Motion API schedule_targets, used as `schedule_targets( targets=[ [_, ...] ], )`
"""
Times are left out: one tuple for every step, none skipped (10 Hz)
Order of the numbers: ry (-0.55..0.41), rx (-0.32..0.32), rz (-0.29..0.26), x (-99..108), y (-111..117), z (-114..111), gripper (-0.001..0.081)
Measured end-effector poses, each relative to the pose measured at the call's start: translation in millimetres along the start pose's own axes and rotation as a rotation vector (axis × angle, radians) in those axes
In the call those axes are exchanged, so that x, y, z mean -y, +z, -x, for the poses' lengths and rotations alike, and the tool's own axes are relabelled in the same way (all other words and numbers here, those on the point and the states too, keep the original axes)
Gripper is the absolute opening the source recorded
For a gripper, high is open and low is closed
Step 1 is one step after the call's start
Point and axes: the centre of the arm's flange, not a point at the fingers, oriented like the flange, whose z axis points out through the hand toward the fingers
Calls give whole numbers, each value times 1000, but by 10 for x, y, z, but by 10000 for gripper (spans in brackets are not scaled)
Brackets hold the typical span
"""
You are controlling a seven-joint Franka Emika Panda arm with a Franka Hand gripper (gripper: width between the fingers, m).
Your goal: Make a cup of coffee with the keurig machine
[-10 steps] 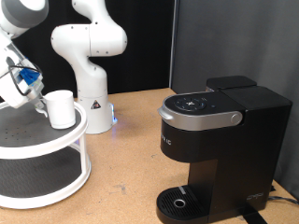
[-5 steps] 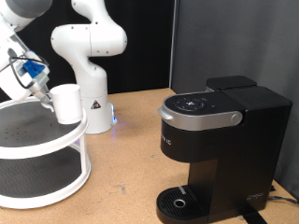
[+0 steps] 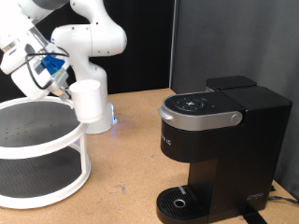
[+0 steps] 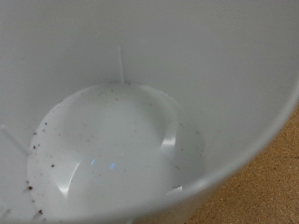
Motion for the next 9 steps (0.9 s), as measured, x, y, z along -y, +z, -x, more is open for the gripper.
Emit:
schedule_targets(
  targets=[
    [19,0,4,24,30,-127,64],
    [16,5,4,42,64,-236,64],
    [15,14,3,20,97,-298,64],
    [16,15,2,19,101,-290,64],
    [40,6,4,18,112,-290,64],
    [86,-26,22,19,132,-320,64],
    [133,-61,46,44,177,-372,64],
    [167,-82,66,83,233,-426,64],
    [183,-84,76,130,291,-471,64]
  ],
)
